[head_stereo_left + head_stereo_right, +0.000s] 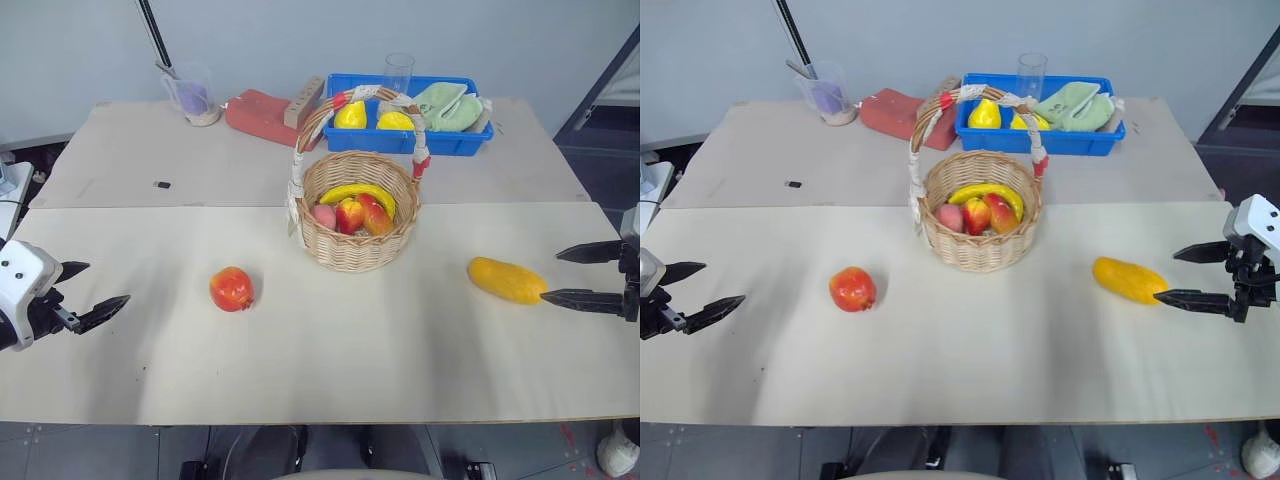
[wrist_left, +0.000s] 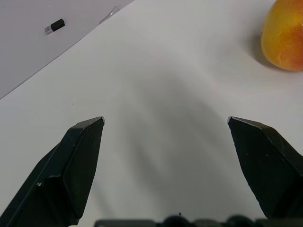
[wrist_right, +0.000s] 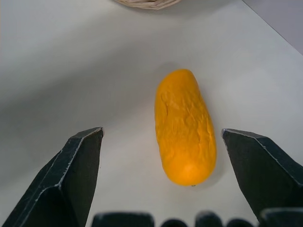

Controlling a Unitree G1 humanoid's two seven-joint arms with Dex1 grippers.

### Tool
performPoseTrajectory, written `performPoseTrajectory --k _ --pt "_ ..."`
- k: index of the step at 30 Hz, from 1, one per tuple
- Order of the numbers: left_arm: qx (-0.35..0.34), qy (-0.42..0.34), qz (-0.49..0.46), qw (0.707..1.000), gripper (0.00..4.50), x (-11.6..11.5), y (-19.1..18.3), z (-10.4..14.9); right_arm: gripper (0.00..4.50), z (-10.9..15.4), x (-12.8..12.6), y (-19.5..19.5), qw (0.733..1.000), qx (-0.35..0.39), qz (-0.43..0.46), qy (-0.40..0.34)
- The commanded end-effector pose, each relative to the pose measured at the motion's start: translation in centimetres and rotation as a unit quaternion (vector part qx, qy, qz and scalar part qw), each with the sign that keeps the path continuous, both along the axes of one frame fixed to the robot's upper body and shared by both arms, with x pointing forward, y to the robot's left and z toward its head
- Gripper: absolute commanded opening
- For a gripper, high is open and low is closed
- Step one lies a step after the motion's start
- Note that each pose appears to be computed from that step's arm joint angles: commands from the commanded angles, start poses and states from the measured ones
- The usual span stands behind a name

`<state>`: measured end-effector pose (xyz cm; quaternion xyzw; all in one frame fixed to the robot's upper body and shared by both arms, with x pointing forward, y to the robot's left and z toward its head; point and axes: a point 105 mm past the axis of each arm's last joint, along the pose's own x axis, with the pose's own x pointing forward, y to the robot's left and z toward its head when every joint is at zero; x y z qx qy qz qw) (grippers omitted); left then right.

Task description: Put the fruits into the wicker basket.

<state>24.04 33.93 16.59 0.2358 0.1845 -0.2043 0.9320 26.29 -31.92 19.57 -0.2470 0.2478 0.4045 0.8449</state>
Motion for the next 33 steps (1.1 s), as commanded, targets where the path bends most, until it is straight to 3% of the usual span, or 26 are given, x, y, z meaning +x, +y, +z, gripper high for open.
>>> performPoseTrajectory --k 1,15,21,26,33 --pt "0.009 -0.018 -0.006 1.000 4.50 0.2 -0.3 1.2 4.43 1.5 0.0 -0.3 0.999 -0.008 0.001 -0.033" --pt "-0.017 -0.061 -0.020 0.998 4.50 0.8 -0.6 2.7 4.43 1.2 0.1 -0.7 0.999 -0.004 0.001 -0.039" --pt "-0.052 -0.036 -0.086 0.994 4.50 0.3 -4.4 2.0 4.43 1.7 0.5 0.4 0.998 0.011 0.020 -0.050" --pt "-0.093 -0.031 -0.146 0.985 4.50 1.1 -9.7 0.3 4.43 2.8 -0.2 5.1 0.992 0.071 0.093 -0.050" --pt "-0.104 -0.034 -0.141 0.984 4.50 3.7 -11.7 -2.6 4.43 3.8 -2.4 12.4 0.971 0.110 0.207 -0.046"
